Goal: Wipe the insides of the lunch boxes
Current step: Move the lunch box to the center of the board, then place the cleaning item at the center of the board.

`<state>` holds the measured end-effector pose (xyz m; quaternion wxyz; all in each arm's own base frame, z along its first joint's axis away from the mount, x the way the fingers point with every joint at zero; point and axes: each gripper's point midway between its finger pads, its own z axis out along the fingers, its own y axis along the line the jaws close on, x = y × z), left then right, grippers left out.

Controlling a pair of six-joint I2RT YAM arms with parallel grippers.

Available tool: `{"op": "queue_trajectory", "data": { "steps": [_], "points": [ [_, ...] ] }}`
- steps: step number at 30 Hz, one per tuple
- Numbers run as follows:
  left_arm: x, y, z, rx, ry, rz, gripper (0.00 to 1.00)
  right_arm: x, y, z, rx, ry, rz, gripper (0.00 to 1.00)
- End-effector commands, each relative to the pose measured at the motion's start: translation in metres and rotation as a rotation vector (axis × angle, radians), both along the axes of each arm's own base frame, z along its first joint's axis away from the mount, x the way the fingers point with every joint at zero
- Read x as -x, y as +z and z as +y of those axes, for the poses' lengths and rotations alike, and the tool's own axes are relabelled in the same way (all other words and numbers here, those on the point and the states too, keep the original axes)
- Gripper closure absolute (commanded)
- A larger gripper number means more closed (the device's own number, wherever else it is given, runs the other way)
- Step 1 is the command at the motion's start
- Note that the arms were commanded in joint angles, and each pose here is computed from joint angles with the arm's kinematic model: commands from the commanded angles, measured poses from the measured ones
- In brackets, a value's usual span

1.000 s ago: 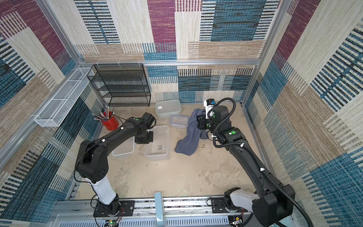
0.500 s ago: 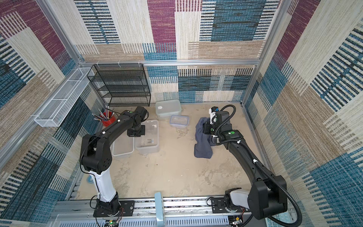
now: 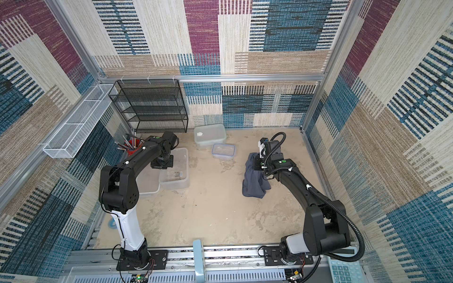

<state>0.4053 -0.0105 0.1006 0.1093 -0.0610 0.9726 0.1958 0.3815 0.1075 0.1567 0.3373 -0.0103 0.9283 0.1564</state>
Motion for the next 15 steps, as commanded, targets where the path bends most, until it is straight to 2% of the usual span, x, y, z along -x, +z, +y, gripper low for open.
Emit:
{"op": "queue_trajectory", "data": {
  "steps": [1, 10, 13, 15],
  "points": [
    [0.015, 0.005, 0.025, -0.137, -0.035, 0.081, 1.00, -0.003, -0.007, -0.009, 0.065, -0.019, 0.008, 0.95],
    [0.011, 0.012, 0.038, -0.200, -0.062, 0.089, 1.00, -0.004, -0.034, -0.033, 0.213, -0.073, 0.104, 0.85],
    [0.007, 0.015, 0.039, -0.200, -0.070, 0.084, 1.00, -0.004, -0.036, -0.041, 0.263, -0.093, 0.122, 0.75],
    [0.006, 0.014, 0.039, -0.194, -0.075, 0.087, 1.00, -0.004, -0.036, -0.046, 0.293, -0.106, 0.132, 0.62]
  ]
}}
